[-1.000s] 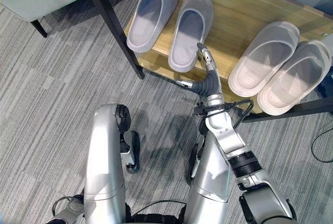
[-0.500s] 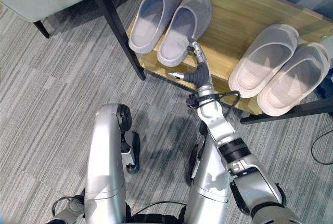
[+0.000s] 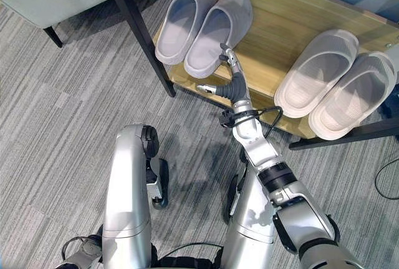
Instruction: Arrange the slippers neatly on the shoe rack.
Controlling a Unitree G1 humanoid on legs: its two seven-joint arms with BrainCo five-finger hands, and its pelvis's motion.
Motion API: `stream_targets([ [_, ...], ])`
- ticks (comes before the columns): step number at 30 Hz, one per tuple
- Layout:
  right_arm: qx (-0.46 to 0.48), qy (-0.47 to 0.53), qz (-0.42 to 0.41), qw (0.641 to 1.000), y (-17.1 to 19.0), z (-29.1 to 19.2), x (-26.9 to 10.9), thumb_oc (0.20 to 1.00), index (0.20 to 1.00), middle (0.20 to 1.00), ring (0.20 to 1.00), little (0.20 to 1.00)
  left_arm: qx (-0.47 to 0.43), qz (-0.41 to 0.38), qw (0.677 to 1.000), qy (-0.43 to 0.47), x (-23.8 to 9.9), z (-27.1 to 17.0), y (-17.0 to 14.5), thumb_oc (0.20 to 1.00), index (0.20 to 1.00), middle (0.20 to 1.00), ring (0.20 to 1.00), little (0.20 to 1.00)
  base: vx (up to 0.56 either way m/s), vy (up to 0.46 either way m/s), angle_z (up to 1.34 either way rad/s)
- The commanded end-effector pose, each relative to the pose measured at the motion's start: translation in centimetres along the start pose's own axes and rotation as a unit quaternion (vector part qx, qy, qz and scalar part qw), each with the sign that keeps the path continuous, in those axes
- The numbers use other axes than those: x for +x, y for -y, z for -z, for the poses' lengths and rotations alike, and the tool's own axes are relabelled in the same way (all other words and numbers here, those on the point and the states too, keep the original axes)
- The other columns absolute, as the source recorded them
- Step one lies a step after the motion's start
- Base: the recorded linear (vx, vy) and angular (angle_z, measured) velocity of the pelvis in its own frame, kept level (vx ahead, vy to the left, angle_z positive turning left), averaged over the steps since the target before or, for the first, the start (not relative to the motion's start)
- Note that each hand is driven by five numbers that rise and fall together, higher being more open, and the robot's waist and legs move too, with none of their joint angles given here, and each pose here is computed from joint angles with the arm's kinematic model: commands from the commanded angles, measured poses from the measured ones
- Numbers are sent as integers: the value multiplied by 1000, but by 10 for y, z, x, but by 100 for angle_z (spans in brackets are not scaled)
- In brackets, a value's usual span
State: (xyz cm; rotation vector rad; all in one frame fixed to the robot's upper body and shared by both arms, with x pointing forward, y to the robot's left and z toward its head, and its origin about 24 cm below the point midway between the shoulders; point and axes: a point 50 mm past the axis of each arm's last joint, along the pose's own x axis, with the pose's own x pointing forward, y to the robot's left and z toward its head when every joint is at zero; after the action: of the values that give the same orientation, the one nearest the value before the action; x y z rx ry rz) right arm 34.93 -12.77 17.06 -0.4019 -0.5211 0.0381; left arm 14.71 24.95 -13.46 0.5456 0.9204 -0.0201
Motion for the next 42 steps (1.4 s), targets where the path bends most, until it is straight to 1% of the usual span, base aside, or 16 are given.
stream_targets([
  [1, -6, 114, 1, 993, 7, -44, -1, 1000, 1000, 1000, 1000, 1000, 23, 26, 999, -28, -10, 21, 25, 1000, 1000, 1000, 1000, 1000, 0, 0, 0],
  [6, 37, 126, 4, 991, 9, -49, -16, 1000, 1000, 1000, 1000, 1000, 10, 9, 1000, -1, -1, -2, 15, 1000, 1000, 1000, 1000, 1000, -37, 26, 2],
  [7, 47, 128, -7, 991, 8, -49, -17, 1000, 1000, 1000, 1000, 1000, 12, 4, 1000, 27, 7, -25, 10, 1000, 1000, 1000, 1000, 1000, -207, 125, 22],
  [9, 56, 125, -12, 990, 6, -48, -18, 1000, 1000, 1000, 1000, 1000, 17, 5, 999, 42, 9, -36, 9, 1000, 1000, 1000, 1000, 1000, -157, 101, 33],
  [13, 120, 11, -43, 992, -16, -2, -50, 1000, 1000, 1000, 1000, 1000, 7, 13, 997, 72, 8, -48, 17, 1000, 1000, 1000, 1000, 1000, -65, 75, -1],
  [16, 122, -41, -64, 990, -27, 18, -64, 1000, 1000, 1000, 1000, 1000, 2, 20, 997, 74, 8, -50, 21, 1000, 1000, 1000, 1000, 1000, -23, 2, -6],
  [18, 86, -98, -80, 988, -29, 44, -83, 1000, 1000, 1000, 1000, 1000, 3, 24, 997, 77, 7, -50, 26, 1000, 1000, 1000, 1000, 1000, 26, -8, 9],
  [19, 67, -180, -82, 978, -28, 77, -110, 1000, 1000, 1000, 1000, 1000, 21, 27, 995, 94, 7, -56, 30, 1000, 1000, 1000, 1000, 1000, 25, -29, 17],
  [22, 18, -229, -88, 969, -19, 99, -133, 1000, 1000, 1000, 1000, 1000, 40, 30, 994, 102, 5, -55, 32, 1000, 1000, 1000, 1000, 1000, 95, -42, 11],
  [24, -70, -319, -90, 941, 9, 132, -181, 1000, 1000, 1000, 1000, 1000, 88, 34, 986, 136, 2, -61, 34, 1000, 1000, 1000, 1000, 1000, 134, -67, 20],
  [28, -97, -416, -70, 902, 32, 156, -231, 1000, 1000, 1000, 1000, 1000, 88, 45, 985, 139, -1, -57, 36, 1000, 1000, 1000, 1000, 1000, 103, -58, 21],
  [31, -118, -498, -82, 855, 44, 170, -277, 1000, 1000, 1000, 1000, 1000, 103, 76, 982, 140, -5, -53, 50, 1000, 1000, 1000, 1000, 1000, 183, -71, -7],
  [33, -120, -513, -89, 845, 44, 171, -287, 1000, 1000, 1000, 1000, 1000, 116, 83, 980, 139, -6, -51, 55, 1000, 1000, 1000, 1000, 1000, 130, -64, -12],
  [34, -125, -548, -92, 822, 45, 176, -305, 1000, 1000, 1000, 1000, 1000, 144, 100, 974, 146, -8, -52, 66, 1000, 1000, 1000, 1000, 1000, 117, -59, -15],
  [39, -74, -582, -59, 807, 39, 177, -321, 1000, 1000, 1000, 1000, 1000, 167, 106, 965, 173, -8, -67, 72, 1000, 1000, 1000, 1000, 1000, 91, -34, -28],
  [42, -63, -619, -75, 779, 28, 178, -343, 1000, 1000, 1000, 1000, 1000, 207, 113, 952, 194, -8, -81, 83, 1000, 1000, 1000, 1000, 1000, 58, -75, -37],
])
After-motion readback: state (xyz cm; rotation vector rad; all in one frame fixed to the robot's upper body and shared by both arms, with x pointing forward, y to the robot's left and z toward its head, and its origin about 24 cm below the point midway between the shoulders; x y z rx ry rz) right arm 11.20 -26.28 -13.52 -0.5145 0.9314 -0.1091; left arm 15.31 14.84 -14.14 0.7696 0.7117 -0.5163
